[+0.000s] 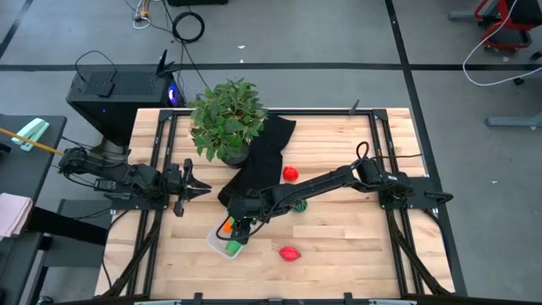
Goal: Pick and placing Produce into tupperware
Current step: Put the light green cabbage into the transparent bin, then put the red apple into the transparent bin
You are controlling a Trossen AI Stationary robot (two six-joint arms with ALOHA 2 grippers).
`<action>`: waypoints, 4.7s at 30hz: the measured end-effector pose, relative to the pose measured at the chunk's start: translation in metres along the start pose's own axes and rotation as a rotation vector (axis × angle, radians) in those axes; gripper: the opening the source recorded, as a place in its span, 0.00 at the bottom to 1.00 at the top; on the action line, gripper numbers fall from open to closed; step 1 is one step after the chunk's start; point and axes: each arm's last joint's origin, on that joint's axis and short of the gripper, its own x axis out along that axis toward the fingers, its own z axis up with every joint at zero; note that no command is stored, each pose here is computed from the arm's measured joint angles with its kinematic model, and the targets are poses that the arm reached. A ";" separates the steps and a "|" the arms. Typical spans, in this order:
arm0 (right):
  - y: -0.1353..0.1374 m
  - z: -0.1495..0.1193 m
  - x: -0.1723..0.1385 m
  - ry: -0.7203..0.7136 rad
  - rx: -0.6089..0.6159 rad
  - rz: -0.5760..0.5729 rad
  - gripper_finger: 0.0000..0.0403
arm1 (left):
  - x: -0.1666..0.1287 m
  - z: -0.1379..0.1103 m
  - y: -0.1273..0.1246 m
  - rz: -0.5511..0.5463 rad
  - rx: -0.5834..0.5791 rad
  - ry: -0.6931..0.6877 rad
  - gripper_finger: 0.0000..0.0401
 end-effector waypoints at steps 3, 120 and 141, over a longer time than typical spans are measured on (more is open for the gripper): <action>0.000 -0.001 0.000 0.003 0.000 -0.002 0.54 | 0.000 0.000 0.000 0.000 0.000 0.000 0.14; -0.150 -0.044 -0.153 -0.009 -0.033 -0.500 0.88 | 0.000 0.000 0.001 0.031 0.027 0.003 0.13; -0.154 -0.048 -0.135 -0.051 0.455 -0.485 0.85 | 0.000 -0.001 0.001 0.031 0.008 0.004 0.15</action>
